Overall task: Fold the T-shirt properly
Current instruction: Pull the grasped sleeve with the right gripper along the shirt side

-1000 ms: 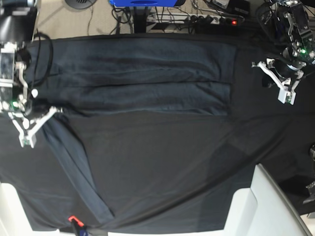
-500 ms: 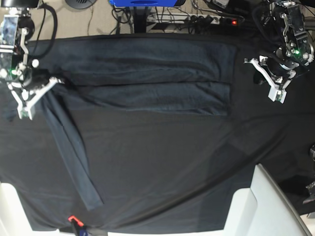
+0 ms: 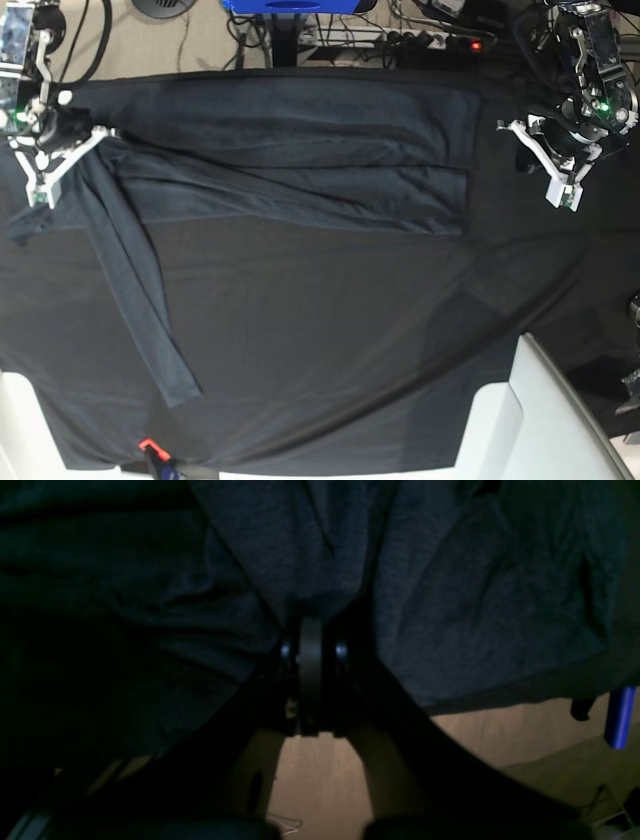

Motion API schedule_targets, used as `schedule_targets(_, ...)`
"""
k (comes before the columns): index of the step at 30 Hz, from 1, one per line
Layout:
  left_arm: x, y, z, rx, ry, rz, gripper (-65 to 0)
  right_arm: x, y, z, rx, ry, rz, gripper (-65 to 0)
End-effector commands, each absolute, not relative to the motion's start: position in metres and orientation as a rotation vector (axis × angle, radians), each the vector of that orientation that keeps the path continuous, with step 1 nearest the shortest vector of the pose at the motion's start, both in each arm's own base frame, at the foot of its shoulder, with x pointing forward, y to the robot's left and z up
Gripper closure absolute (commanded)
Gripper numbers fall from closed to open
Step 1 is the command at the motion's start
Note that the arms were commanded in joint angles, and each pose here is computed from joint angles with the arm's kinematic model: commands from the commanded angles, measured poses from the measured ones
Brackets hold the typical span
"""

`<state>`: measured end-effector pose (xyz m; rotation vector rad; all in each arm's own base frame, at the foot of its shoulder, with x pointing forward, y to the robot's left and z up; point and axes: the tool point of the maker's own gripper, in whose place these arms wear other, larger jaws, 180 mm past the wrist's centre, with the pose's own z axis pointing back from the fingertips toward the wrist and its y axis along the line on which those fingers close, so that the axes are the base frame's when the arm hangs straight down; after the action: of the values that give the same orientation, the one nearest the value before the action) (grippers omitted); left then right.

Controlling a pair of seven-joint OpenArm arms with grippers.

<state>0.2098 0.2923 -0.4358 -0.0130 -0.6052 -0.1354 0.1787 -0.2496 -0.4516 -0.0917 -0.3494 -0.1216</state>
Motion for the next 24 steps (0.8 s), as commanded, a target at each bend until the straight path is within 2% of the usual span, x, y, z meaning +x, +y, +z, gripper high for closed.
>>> schedule_targets(1, 0.2181, 0.297, -0.4254, -0.001, -0.645, -0.142, 0.0, 0.1848, -0.2549, -0.4422, -0.111, -0.383, -0.111, -0.3)
schedule_targets(17, 0.2181, 0.297, -0.4254, -0.001, -0.645, -0.142, 0.0, 0.1793, -0.2554, -0.445, -0.112, -0.364, -0.116, -1.2)
schedule_targets(20, 0.2181, 0.297, -0.4254, -0.001, -0.645, -0.142, 0.0, 0.1785, -0.2541, -0.4456, -0.109, -0.358, -0.118, -9.3)
schedule_targets(24, 0.2181, 0.297, -0.4254, -0.001, -0.645, -0.142, 0.0, 0.1763, -0.2562, -0.4429, -0.106, -0.352, -0.162, -29.3)
